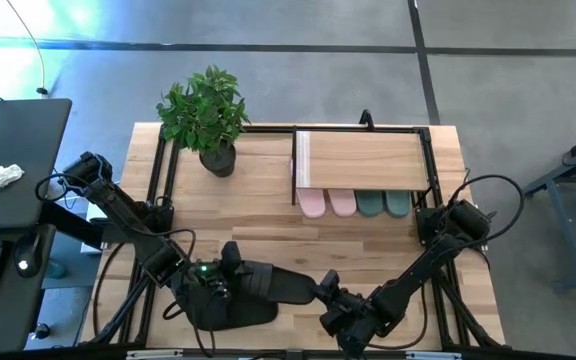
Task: Pick and place slides into the shelf
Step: Put the top black slide on the shelf
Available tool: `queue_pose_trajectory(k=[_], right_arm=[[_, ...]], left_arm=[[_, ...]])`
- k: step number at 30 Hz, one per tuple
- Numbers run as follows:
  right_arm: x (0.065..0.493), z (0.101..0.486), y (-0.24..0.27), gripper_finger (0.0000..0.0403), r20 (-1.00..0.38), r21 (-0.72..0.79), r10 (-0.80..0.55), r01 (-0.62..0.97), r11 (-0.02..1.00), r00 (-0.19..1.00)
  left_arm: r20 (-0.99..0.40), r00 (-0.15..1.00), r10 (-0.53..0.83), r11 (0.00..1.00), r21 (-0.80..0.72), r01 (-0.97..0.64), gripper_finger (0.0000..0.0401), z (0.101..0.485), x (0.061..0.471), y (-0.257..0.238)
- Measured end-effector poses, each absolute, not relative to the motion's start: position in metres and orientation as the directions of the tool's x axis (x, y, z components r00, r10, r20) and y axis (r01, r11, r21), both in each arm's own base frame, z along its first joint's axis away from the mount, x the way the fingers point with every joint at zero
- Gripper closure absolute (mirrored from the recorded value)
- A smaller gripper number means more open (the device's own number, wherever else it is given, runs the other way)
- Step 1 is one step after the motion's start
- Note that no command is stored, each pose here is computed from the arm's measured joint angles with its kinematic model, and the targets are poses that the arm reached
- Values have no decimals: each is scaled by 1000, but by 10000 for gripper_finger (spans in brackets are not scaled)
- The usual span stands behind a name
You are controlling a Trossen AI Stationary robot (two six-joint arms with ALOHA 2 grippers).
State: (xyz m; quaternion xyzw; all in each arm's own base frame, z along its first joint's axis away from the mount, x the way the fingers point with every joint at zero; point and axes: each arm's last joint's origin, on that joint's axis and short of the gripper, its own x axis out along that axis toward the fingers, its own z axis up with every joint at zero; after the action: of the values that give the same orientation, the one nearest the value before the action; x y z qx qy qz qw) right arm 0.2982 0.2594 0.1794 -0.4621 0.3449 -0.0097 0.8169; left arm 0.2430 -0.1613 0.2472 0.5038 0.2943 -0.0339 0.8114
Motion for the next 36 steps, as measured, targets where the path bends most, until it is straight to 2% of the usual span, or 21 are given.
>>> queue_pose_trajectory(k=[8,16,21,24,29,36], right_arm=[[299,179,260,398,-560,-743,-324,-289,604,763],[298,179,261,400,-582,-714,-297,-301,632,757],[294,176,256,401,-601,-698,-338,-270,663,724],[290,174,251,402,-619,-688,-375,-246,682,690],[281,170,244,403,-653,-658,-427,-191,728,625],[271,169,251,403,-685,-624,-402,-203,755,608]], left_arm=[[-512,824,243,489,798,351,329,247,243,-161],[-519,819,243,469,802,369,233,246,242,-161],[-544,797,262,455,798,395,183,243,240,-158],[-567,776,275,478,781,401,173,241,237,-157],[-609,735,299,530,746,402,178,236,232,-153],[-657,674,337,608,699,377,196,231,225,-148]])
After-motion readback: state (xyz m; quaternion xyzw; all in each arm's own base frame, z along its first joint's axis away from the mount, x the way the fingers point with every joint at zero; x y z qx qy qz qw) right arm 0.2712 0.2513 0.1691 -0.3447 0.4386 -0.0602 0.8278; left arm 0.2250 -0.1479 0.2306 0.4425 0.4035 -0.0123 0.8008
